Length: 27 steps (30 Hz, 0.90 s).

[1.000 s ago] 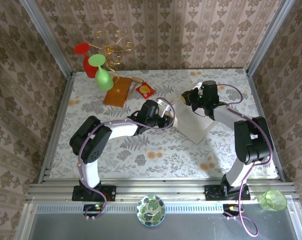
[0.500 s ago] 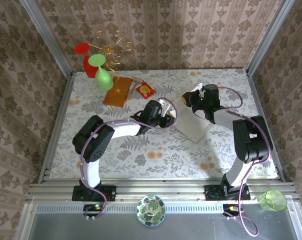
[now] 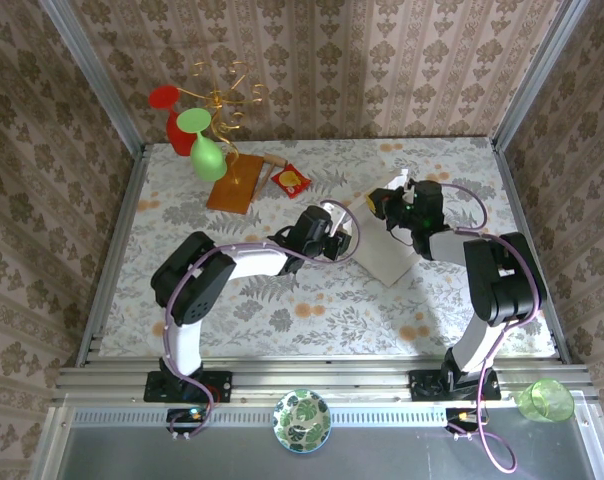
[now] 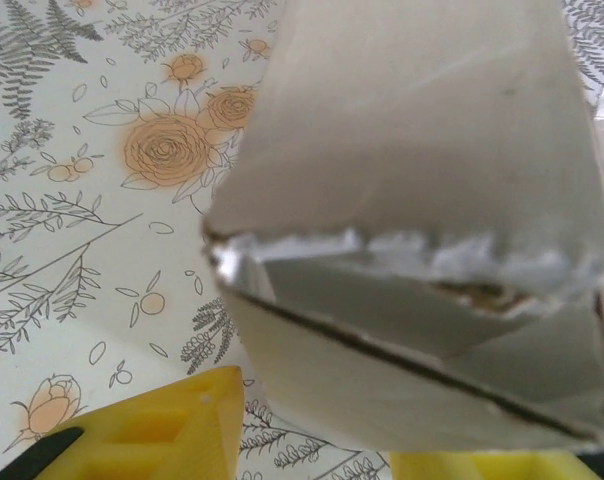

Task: Fold the paper box

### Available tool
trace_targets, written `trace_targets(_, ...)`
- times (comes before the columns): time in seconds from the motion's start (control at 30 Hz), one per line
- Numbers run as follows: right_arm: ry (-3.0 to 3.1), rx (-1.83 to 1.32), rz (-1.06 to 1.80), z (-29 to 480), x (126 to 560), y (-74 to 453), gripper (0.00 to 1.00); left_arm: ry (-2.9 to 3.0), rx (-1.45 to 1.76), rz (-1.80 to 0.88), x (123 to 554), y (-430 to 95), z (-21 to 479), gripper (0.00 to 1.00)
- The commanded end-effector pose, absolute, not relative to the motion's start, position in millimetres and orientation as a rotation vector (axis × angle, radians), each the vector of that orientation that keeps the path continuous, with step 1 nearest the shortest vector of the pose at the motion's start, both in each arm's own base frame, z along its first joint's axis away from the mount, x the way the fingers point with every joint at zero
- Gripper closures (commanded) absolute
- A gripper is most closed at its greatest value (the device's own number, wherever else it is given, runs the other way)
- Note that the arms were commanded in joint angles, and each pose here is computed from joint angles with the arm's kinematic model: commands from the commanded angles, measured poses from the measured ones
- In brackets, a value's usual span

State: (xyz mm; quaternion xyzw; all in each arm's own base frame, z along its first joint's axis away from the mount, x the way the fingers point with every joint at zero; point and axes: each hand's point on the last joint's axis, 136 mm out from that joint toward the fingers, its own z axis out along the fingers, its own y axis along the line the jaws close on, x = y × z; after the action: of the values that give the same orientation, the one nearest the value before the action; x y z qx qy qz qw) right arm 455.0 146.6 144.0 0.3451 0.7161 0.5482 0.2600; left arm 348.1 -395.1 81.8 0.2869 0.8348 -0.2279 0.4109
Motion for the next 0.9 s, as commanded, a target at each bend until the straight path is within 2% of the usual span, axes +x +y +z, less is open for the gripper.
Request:
trace_targets(0.0, 1.958, 0.969, 1.516, 126, 448, 149, 1.0, 2.079, 0.678, -0.457, 364, -391, 82, 0.59)
trace_targets(0.5, 1.905, 1.004, 1.55, 106, 440, 145, 1.0, 2.072, 0.558, -0.31, 385, -387, 81, 0.66)
trace_targets(0.87, 1.913, 1.034, 1.557, 93, 434, 146, 1.0, 2.089, 0.49, -0.222, 397, -380, 76, 0.83)
